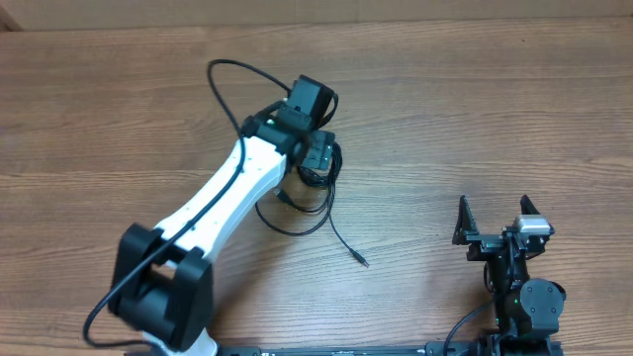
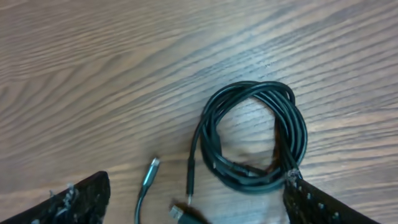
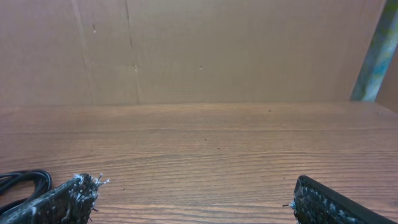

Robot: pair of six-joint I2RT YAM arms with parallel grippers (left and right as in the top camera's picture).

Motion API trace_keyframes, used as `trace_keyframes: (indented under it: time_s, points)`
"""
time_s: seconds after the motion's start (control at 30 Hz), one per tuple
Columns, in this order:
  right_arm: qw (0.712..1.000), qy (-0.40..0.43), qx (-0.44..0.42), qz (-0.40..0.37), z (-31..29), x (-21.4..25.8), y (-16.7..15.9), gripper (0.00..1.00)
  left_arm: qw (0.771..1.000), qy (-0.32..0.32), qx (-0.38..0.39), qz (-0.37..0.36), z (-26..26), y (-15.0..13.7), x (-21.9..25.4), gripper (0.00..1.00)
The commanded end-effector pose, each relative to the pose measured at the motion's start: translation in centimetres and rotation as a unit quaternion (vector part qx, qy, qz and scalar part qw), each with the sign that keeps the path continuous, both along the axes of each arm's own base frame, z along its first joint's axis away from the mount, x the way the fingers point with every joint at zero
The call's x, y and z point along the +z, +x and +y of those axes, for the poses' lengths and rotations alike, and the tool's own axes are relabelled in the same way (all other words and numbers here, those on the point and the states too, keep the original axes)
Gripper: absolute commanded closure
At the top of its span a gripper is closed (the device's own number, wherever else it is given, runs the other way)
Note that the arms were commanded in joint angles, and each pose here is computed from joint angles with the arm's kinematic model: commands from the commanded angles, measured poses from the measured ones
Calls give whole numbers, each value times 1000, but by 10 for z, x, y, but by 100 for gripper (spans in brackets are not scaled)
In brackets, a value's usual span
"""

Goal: Untangle cables
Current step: 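Close the left gripper on the cable coil and lift it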

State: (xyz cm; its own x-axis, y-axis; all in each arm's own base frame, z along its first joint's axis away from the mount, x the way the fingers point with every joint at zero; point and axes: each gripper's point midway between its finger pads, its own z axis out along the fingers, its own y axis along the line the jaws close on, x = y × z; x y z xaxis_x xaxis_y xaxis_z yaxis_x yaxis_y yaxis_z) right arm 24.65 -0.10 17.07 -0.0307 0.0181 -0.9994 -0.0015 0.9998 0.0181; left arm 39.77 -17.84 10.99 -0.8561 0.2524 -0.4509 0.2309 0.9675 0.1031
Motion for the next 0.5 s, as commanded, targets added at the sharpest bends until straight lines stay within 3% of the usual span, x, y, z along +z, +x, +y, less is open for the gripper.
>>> trace_keyframes:
  time_s: [0.0,0.37,0.4,0.47]
  points:
    - [1000,-1,2,-3,1,-1,0,0,999,18,-39,24,-7,1,-28,14]
    - [1000,-1,2,-3,1,-1,0,0,996,19,-17,86,-14,1,-104,37]
    - [1000,-1,2,-3,1,-1,0,0,994,15,-21,102,-16,-3,-116,44]
    - [1000,-1,2,-3,1,-1,0,0,993,23,-21,116,-14,-7,-128,69]
